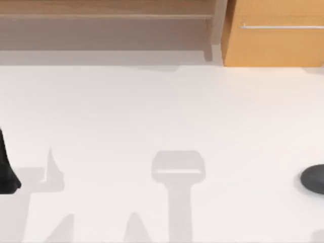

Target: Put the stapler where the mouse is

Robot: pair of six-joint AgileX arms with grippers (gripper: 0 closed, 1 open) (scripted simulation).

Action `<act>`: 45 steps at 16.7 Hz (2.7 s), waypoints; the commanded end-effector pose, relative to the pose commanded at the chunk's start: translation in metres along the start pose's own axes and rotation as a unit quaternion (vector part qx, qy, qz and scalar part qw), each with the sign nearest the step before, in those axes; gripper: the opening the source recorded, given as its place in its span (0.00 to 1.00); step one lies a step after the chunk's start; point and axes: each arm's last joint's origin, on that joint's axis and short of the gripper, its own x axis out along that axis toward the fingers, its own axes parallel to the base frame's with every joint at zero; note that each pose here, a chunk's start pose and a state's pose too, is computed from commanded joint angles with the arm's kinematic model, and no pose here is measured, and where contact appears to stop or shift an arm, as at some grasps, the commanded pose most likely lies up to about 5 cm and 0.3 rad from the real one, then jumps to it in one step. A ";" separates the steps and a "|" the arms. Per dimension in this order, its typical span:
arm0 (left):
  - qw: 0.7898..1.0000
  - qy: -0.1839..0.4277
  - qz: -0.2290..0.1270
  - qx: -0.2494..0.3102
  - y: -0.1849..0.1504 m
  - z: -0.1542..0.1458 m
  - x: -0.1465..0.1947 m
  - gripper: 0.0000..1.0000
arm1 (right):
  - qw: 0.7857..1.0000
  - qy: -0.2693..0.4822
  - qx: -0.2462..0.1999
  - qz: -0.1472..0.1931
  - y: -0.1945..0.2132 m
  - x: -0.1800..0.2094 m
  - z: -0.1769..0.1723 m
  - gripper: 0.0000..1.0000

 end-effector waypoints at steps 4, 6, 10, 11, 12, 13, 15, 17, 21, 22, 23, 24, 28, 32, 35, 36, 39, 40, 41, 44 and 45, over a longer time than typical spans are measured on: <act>1.000 0.000 0.000 0.000 0.000 0.000 0.000 1.00 | 1.000 0.000 0.000 0.000 0.000 0.000 0.000 0.00; 1.000 0.000 0.000 0.000 0.000 0.000 0.000 1.00 | 1.000 0.000 0.000 0.000 0.000 0.000 0.000 0.00; 1.000 0.000 0.000 0.000 0.000 0.000 0.000 1.00 | 1.000 -0.001 0.000 -0.002 0.000 -0.001 0.000 0.00; 1.000 0.000 0.000 0.000 0.000 0.000 0.000 1.00 | 1.000 -0.002 0.000 -0.002 0.000 -0.002 0.001 0.00; 1.000 0.000 0.000 0.000 0.000 0.000 0.000 1.00 | 1.000 -0.002 0.001 -0.002 -0.001 -0.004 0.001 0.00; 1.000 0.000 0.000 0.000 0.000 0.000 0.000 1.00 | 1.000 -0.001 0.001 -0.001 -0.001 -0.008 0.001 0.00; 1.000 0.000 0.000 0.000 0.000 0.000 0.000 1.00 | 1.000 0.002 0.001 0.000 0.000 -0.017 0.001 0.00; 1.000 0.000 0.000 0.000 0.000 0.000 0.000 1.00 | 1.000 0.002 0.000 0.000 0.000 -0.026 0.000 0.00; 1.000 0.000 0.000 0.000 0.000 0.000 0.000 1.00 | 1.000 -0.001 0.000 -0.002 0.000 -0.031 0.000 0.00; 1.000 0.000 0.000 0.000 0.000 0.000 0.000 1.00 | 1.000 0.001 0.000 -0.001 0.000 -0.030 0.000 0.00; 1.000 0.000 0.000 0.000 0.000 0.000 0.000 1.00 | 1.000 0.001 0.001 -0.001 0.000 -0.030 0.000 0.00; 1.000 0.000 0.000 0.000 0.000 0.000 0.000 1.00 | 1.000 0.002 0.001 -0.001 0.000 -0.031 0.003 0.00; 1.000 0.000 0.000 0.000 0.000 0.000 0.000 1.00 | 1.000 0.017 0.002 0.002 -0.002 -0.045 0.037 0.00; 1.000 0.000 0.000 0.000 0.000 0.000 0.000 1.00 | 1.000 0.029 -0.005 0.002 0.003 -0.062 0.108 0.00; 1.000 0.000 0.000 0.000 0.000 0.000 0.000 1.00 | 0.999 0.031 -0.013 -0.001 0.021 -0.067 0.171 0.00; 1.000 0.000 0.000 0.000 0.000 0.000 0.000 1.00 | 0.999 0.030 -0.016 -0.002 0.029 -0.066 0.190 0.00; 1.000 0.000 0.000 0.000 0.000 0.000 0.000 1.00 | 0.999 0.020 -0.025 -0.004 0.060 -0.061 0.240 0.00; 1.000 0.000 0.000 0.000 0.000 0.000 0.000 1.00 | 0.999 0.015 -0.028 -0.005 0.070 -0.059 0.253 0.00; 1.000 0.000 0.000 0.000 0.000 0.000 0.000 1.00 | 0.999 0.011 -0.030 -0.005 0.080 -0.056 0.264 0.00; 1.000 0.000 0.000 0.000 0.000 0.000 0.000 1.00 | 0.999 0.001 -0.035 -0.006 0.102 -0.050 0.283 0.00; 1.000 0.000 0.000 0.000 0.000 0.000 0.000 1.00 | 0.999 0.000 -0.036 -0.007 0.106 -0.049 0.285 0.00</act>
